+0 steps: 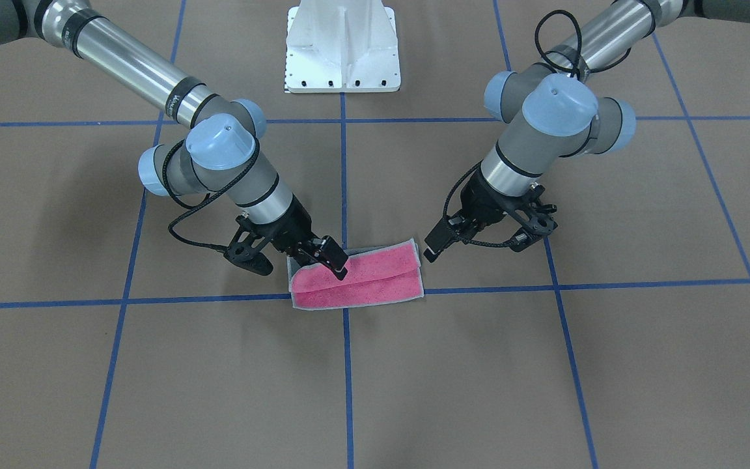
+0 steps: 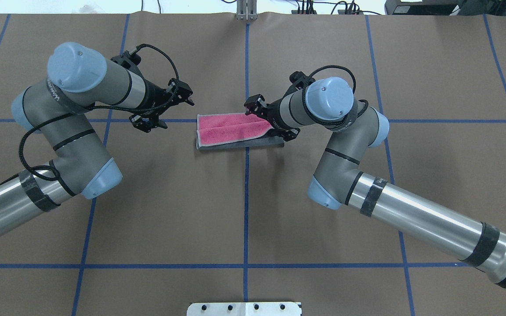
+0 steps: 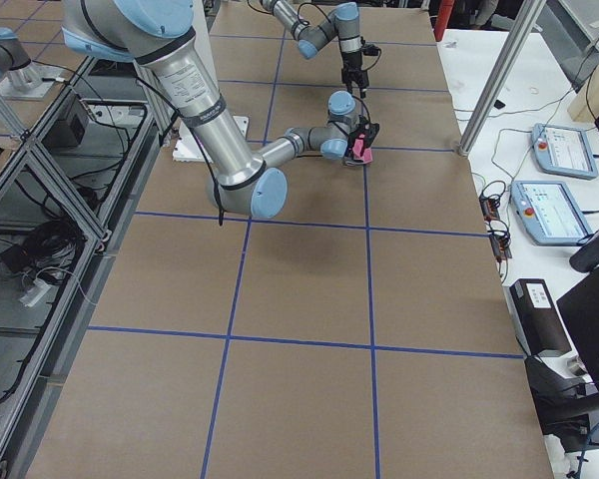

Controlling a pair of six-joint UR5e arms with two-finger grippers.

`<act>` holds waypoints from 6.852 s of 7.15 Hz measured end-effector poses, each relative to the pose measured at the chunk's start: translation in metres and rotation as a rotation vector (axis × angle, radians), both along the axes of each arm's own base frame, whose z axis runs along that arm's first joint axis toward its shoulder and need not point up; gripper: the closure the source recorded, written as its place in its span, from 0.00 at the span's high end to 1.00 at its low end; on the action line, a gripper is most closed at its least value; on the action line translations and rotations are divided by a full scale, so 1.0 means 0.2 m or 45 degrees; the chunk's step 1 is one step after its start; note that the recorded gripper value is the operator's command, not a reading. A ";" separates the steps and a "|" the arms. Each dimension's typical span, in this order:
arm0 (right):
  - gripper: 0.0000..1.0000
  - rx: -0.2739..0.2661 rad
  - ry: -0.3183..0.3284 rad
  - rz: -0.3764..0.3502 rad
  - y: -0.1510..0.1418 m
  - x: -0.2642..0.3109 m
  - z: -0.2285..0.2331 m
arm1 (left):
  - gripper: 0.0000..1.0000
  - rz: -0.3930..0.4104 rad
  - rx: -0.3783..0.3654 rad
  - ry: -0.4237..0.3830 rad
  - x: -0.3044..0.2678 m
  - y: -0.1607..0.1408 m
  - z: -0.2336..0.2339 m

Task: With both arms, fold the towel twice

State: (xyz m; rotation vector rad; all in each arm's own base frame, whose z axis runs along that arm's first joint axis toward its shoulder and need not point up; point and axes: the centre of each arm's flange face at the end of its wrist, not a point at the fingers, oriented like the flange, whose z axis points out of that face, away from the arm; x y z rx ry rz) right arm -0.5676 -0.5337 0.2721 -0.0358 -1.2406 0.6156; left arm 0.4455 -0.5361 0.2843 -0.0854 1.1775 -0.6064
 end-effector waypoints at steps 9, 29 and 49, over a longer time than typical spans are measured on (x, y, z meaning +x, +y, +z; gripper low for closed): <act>0.98 -0.023 0.041 0.029 -0.18 -0.09 -0.05 | 1.00 -0.007 -0.005 0.003 -0.04 -0.03 0.00; 0.99 -0.027 0.023 -0.078 -0.16 -0.25 -0.21 | 1.00 0.009 0.002 -0.006 -0.19 -0.10 0.08; 0.99 0.015 0.056 -0.016 -0.46 0.01 -0.18 | 1.00 0.012 0.047 0.076 0.47 0.24 -0.04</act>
